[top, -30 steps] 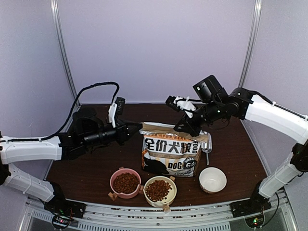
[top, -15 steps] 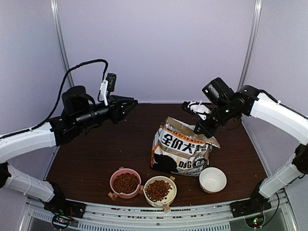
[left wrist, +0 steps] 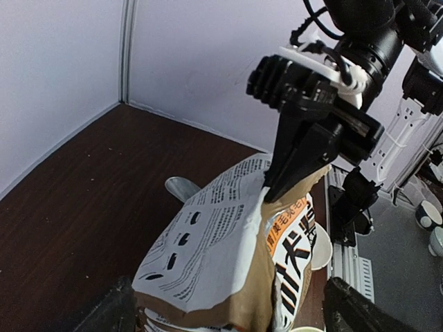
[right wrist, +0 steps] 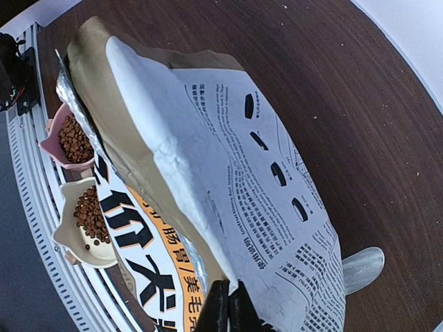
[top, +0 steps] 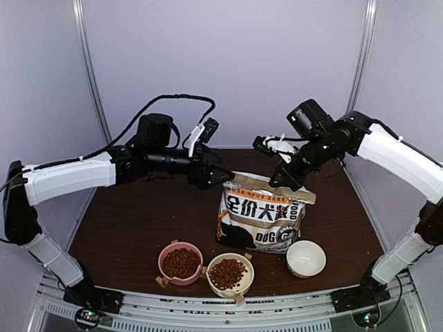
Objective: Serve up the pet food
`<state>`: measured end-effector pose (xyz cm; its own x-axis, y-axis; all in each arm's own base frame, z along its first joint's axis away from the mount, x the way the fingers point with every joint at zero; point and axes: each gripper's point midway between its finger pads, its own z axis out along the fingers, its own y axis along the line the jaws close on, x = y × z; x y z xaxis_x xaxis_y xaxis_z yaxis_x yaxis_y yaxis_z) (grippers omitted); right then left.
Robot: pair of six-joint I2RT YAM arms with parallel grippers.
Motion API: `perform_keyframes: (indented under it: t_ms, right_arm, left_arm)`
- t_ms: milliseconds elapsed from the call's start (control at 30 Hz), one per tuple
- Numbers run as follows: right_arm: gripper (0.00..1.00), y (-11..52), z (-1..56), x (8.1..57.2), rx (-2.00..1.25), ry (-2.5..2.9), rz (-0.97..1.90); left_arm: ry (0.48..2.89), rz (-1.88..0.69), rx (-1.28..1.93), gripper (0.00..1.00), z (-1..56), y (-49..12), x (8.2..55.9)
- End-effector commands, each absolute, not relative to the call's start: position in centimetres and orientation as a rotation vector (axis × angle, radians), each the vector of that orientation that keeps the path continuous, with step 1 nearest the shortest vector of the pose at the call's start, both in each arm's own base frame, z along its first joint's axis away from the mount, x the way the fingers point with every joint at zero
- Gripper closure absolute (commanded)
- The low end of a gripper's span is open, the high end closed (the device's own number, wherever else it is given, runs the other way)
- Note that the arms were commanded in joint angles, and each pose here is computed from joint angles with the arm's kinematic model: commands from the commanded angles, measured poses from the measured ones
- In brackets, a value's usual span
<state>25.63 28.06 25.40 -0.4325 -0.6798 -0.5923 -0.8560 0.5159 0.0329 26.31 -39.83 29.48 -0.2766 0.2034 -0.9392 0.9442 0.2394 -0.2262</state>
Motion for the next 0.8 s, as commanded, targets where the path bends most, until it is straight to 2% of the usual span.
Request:
perform_keyframes:
  t_ms: [0, 133, 300, 367, 433, 500, 567, 767]
  right_arm:
    - [1.0, 30.5, 26.8, 23.9, -1.324, 2.191, 0.589]
    - [1.0, 30.5, 27.8, 23.7, -1.329, 2.164, 0.592]
    - [1.0, 29.9, 28.2, 23.4, -1.344, 2.151, 0.572]
    - [1.0, 29.7, 27.9, 23.2, -1.351, 2.158, 0.568]
    - [1.0, 29.4, 27.2, 23.3, -1.358, 2.175, 0.54]
    - [1.0, 28.9, 26.0, 23.5, -1.37, 2.21, 0.498]
    - [0.98, 28.1, 24.9, 23.6, -1.382, 2.244, 0.438]
    - [0.66, 25.7, 22.1, 24.1, -1.395, 2.317, 0.258]
  left_arm:
    - [1.581, -1.129, 1.216, 0.04, 30.7, -41.6, 24.5]
    - [1.624, -1.112, 1.243, 0.16, 29.4, -42.0, 24.8]
    - [1.687, -1.053, 1.256, 0.36, 27.5, -41.9, 25.4]
    - [1.71, -1.037, 1.263, 0.53, 26.9, -41.9, 25.7]
    - [1.71, -1.045, 1.269, 0.78, 26.8, -42.0, 25.5]
    - [1.703, -1.044, 1.259, 0.99, 27.1, -41.9, 25.6]
    - [1.688, -1.034, 1.241, 1.0, 27.5, -41.7, 25.6]
    - [1.66, -1.022, 1.204, 1.0, 28.4, -41.1, 25.5]
